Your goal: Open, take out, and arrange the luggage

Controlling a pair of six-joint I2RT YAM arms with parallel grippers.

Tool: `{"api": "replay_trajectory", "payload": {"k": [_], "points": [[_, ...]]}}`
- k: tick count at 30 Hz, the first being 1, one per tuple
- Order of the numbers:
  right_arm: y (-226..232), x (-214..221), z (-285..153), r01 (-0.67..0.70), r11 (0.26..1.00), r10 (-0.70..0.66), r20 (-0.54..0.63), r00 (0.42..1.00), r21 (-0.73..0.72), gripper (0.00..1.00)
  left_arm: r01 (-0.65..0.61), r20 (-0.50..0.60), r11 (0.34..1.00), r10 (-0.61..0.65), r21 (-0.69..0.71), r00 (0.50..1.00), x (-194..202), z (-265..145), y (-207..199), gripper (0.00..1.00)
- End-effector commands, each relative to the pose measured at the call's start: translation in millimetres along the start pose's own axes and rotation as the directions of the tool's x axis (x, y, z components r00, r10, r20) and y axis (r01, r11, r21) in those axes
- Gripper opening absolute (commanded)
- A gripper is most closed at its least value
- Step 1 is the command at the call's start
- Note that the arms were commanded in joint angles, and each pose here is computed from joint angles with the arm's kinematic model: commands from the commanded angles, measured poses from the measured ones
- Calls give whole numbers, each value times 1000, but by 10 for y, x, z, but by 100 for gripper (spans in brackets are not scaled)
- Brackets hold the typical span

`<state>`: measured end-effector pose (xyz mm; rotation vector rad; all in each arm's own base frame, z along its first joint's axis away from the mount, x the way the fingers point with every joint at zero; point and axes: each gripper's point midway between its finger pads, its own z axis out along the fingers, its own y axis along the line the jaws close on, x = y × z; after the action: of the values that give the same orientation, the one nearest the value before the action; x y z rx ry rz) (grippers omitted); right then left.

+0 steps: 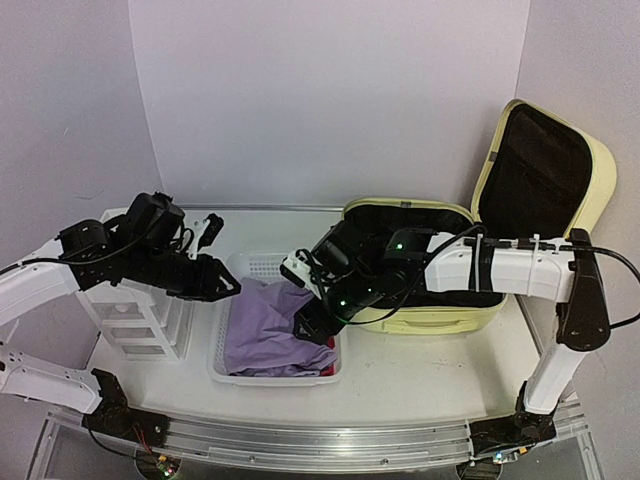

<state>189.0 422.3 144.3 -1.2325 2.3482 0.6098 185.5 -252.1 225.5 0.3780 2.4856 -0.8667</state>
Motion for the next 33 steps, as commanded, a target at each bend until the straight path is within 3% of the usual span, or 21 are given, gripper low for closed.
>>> {"api": "replay_trajectory", "payload": {"k": [1,4,6,7,10,13,17,20,24,33], "points": [[-140,-322,-312,-1,996,-9,116,993,91,75,-62,106,998,64,-28,992,-344,-156,-110,37],[-238,-495,-602,3,990,-31,196,980,140,79,-104,228,994,107,-29,968,-589,-425,-210,49],[-380,-603,-871,-16,981,-35,258,966,194,86,-144,358,989,144,-27,922,-790,-797,-312,59],[-465,-646,-1031,-33,976,-32,291,956,217,95,-165,419,986,163,-32,893,-884,-992,-362,64],[-789,-705,-1557,-126,956,15,385,923,265,98,-249,575,966,243,-70,781,-1090,-1631,-499,76],[-1239,-636,-2251,-285,879,75,478,875,382,98,-300,689,945,302,-127,659,-1196,-2270,-586,80],[-1260,-601,-3088,-259,828,-70,549,833,497,98,-284,798,936,331,-208,503,-1208,-3033,-545,86],[-1193,-585,-3609,-271,805,-142,614,776,528,98,-248,841,935,340,-254,420,-1156,-3433,-454,88],[-1153,-553,-4052,-306,777,-193,671,716,550,98,-224,865,935,342,-275,368,-1098,-3693,-395,88],[-1171,-466,-4191,-326,754,-215,682,699,571,98,-226,869,939,330,-260,369,-1082,-3733,-407,89]]}}
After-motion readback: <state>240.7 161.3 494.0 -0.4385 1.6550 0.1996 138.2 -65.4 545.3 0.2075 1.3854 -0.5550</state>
